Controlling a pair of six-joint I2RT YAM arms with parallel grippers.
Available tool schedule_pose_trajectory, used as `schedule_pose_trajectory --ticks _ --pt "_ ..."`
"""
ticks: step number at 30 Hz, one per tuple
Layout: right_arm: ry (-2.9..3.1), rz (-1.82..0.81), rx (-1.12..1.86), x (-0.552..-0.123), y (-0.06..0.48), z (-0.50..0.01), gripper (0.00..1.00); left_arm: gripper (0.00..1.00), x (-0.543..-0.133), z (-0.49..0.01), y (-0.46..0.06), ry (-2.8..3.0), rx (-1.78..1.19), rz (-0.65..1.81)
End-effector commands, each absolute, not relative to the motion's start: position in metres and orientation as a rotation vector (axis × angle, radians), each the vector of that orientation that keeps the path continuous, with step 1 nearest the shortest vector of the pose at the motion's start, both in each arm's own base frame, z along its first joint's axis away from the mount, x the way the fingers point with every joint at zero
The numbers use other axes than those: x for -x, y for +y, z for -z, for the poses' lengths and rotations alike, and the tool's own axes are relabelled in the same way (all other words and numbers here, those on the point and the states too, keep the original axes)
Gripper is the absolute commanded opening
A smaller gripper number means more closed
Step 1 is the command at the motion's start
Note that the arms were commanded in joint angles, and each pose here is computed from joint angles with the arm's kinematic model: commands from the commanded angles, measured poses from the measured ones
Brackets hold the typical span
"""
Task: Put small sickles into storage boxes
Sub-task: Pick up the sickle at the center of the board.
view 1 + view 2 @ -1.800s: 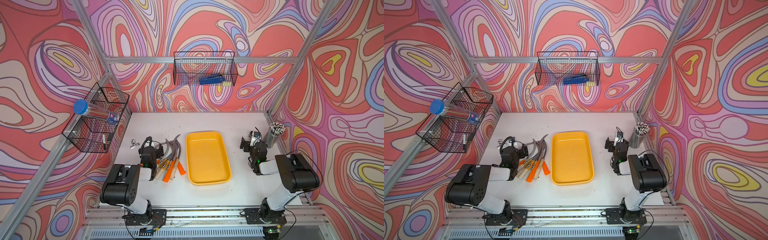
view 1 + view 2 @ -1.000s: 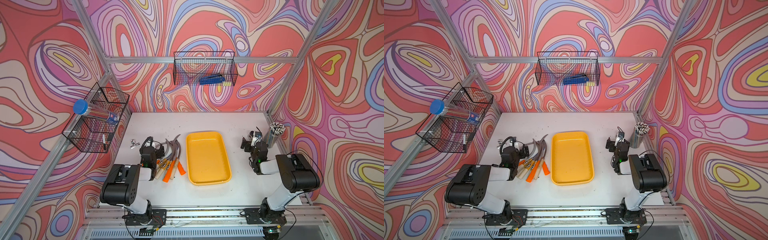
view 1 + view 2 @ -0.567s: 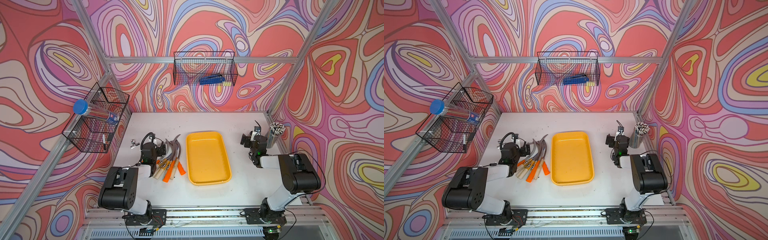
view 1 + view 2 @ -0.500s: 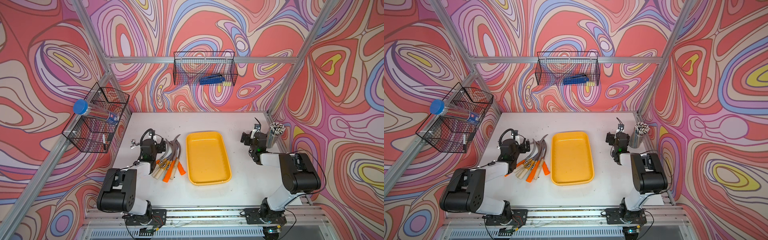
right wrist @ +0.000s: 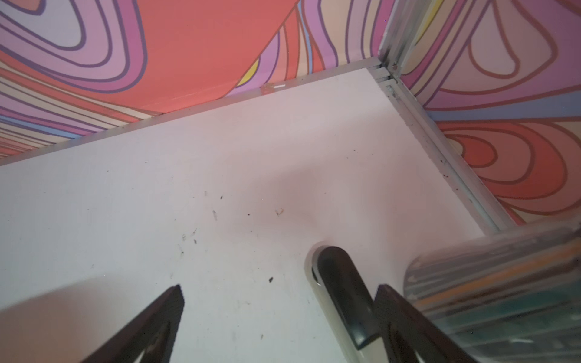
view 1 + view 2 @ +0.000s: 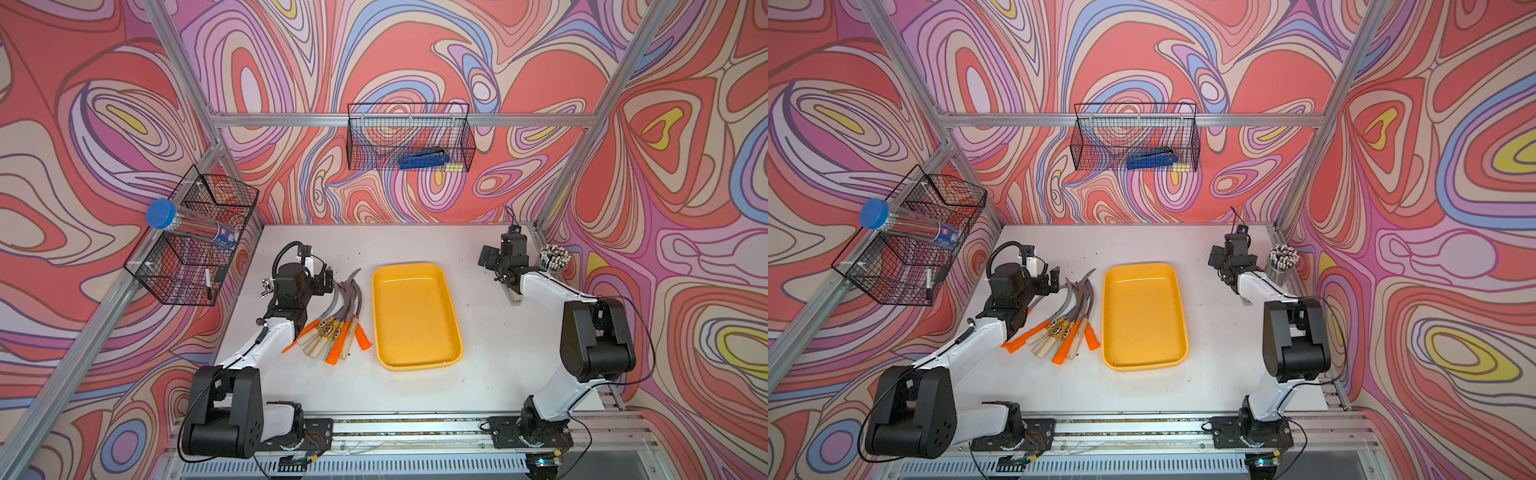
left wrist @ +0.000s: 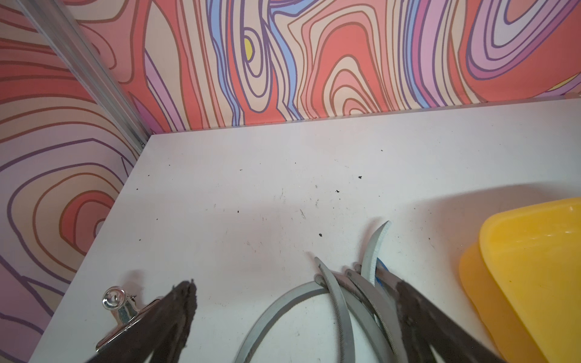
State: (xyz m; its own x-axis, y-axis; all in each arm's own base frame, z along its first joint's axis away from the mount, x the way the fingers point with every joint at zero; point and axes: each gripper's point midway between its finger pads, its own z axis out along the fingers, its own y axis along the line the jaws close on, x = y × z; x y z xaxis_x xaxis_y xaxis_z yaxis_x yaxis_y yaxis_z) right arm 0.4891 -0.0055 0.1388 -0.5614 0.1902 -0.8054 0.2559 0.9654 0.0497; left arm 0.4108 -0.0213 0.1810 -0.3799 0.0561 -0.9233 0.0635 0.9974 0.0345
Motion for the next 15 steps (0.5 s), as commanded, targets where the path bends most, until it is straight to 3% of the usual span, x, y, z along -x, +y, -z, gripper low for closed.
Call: schedule_pose_trajectory --ticks 1,10,15 --pt "2.309 0.083 -0.237 -0.475 0.026 -0.127 0.98 1.00 -0.404 -0.181 -0.032 2.025 -0.144 0.035" --pt "2.288 -0.033 0.039 -0.454 0.123 -0.162 0.98 1.00 -0.389 -0.211 -0.052 2.154 -0.147 0.091" --pt "2.272 -0.137 0.150 -0.426 0.172 -0.177 0.98 1.00 -0.374 -0.200 -0.050 2.306 -0.115 0.034"
